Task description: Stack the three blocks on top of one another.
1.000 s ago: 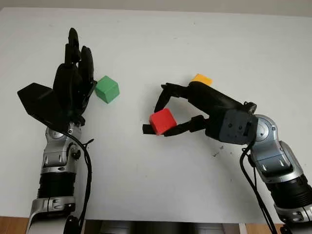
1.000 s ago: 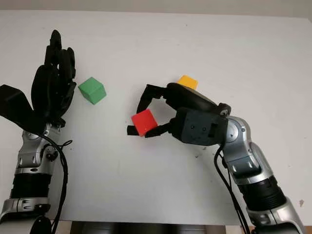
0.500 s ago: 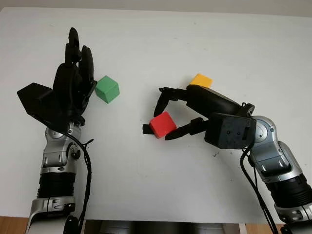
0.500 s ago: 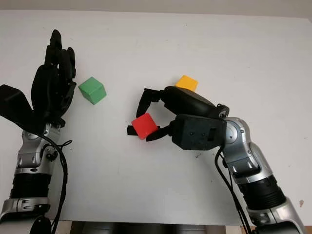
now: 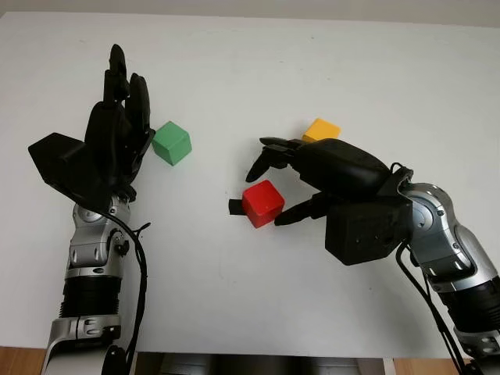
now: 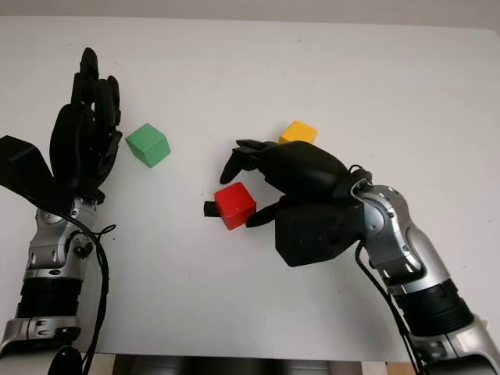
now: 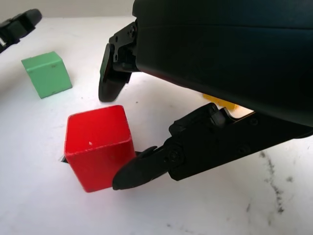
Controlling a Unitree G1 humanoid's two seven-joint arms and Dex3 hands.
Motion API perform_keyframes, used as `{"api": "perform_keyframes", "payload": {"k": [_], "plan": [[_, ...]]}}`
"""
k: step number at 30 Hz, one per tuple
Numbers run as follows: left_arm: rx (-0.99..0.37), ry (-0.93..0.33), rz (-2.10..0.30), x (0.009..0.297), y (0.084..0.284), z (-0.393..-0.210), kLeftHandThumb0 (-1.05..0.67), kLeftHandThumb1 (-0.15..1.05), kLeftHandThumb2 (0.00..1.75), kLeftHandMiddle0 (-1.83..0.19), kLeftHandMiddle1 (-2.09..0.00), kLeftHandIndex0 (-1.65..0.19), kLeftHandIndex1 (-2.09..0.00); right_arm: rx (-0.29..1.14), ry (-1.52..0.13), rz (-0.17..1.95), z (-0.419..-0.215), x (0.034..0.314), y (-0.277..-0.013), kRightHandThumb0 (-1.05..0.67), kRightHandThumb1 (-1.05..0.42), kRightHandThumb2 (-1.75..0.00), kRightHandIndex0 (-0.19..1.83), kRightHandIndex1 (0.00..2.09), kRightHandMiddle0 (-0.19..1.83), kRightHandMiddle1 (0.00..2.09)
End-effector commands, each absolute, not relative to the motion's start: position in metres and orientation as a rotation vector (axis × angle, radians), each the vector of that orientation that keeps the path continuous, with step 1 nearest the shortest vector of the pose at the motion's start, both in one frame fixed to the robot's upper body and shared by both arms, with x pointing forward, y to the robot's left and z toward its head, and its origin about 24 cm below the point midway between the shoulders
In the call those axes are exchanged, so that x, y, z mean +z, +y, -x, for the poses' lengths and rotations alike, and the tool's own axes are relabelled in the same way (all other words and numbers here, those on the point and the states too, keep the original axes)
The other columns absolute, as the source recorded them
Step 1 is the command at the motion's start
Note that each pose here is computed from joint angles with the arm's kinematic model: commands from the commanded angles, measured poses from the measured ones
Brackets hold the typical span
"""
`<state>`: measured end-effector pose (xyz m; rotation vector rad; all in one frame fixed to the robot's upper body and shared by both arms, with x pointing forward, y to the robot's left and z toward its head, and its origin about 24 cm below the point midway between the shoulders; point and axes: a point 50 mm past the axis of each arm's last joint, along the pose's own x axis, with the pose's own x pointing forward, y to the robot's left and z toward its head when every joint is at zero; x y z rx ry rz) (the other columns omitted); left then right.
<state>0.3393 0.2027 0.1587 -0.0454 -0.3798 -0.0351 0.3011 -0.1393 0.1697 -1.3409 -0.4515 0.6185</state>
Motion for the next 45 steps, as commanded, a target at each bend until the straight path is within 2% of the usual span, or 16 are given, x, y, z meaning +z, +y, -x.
{"api": "perform_keyframes", "payload": {"k": [1,7,15,23,28,31,34,40,42,45], "plan": [[-0.030,-0.388,0.039,0.159,0.204,-0.337,-0.76,1.05,0.56,0.14,-0.05,0.18,-0.05,0.606,-0.495,1.391,-0.301,0.172,-0.140,-0.59,-0.93,-0.05,-0.01,0.02,0.06,0.44],[-0.037,-0.385,0.043,0.158,0.205,-0.336,-0.76,1.05,0.56,0.15,-0.05,0.19,-0.05,0.571,-0.554,1.378,-0.299,0.182,-0.142,-0.57,-0.91,-0.05,-0.11,0.00,-0.10,0.24],[-0.027,-0.385,0.042,0.158,0.205,-0.336,-0.76,1.05,0.56,0.13,-0.06,0.17,-0.05,0.507,-0.642,1.349,-0.289,0.232,-0.153,-0.63,-0.92,-0.05,-0.18,0.00,-0.16,0.16],[-0.024,-0.382,0.035,0.157,0.203,-0.337,-0.76,1.05,0.56,0.13,-0.05,0.18,-0.05,0.291,-0.747,1.257,-0.278,0.290,-0.187,-0.61,-0.88,-0.04,-0.16,0.03,-0.01,0.22],[-0.033,-0.381,0.047,0.157,0.202,-0.337,-0.76,1.05,0.56,0.15,-0.05,0.19,-0.04,0.143,-0.726,1.322,-0.286,0.311,-0.216,-0.60,-0.84,-0.04,-0.05,0.09,0.10,0.27],[-0.027,-0.386,0.040,0.157,0.203,-0.337,-0.76,1.05,0.56,0.14,-0.05,0.18,-0.04,0.142,-0.668,1.354,-0.297,0.314,-0.231,-0.65,-0.83,-0.04,-0.01,0.10,0.15,0.28],[-0.026,-0.388,0.035,0.157,0.204,-0.337,-0.76,1.05,0.56,0.14,-0.06,0.18,-0.05,0.162,-0.530,1.493,-0.312,0.307,-0.240,-0.68,-0.84,-0.05,-0.05,0.07,0.16,0.27],[-0.031,-0.387,0.050,0.158,0.204,-0.339,-0.76,1.05,0.55,0.14,-0.05,0.18,-0.05,0.223,-0.416,1.709,-0.326,0.293,-0.245,-0.52,-0.82,-0.05,-0.03,0.07,0.23,0.29],[-0.037,-0.389,0.056,0.158,0.204,-0.339,-0.76,1.05,0.55,0.15,-0.05,0.18,-0.04,0.253,-0.399,1.853,-0.331,0.285,-0.242,-0.52,-0.82,-0.05,0.00,0.08,0.23,0.28],[-0.040,-0.389,0.057,0.158,0.203,-0.339,-0.75,1.05,0.54,0.15,-0.05,0.19,-0.04,0.287,-0.396,1.930,-0.335,0.277,-0.238,-0.50,-0.82,-0.05,0.02,0.09,0.25,0.27]]}}
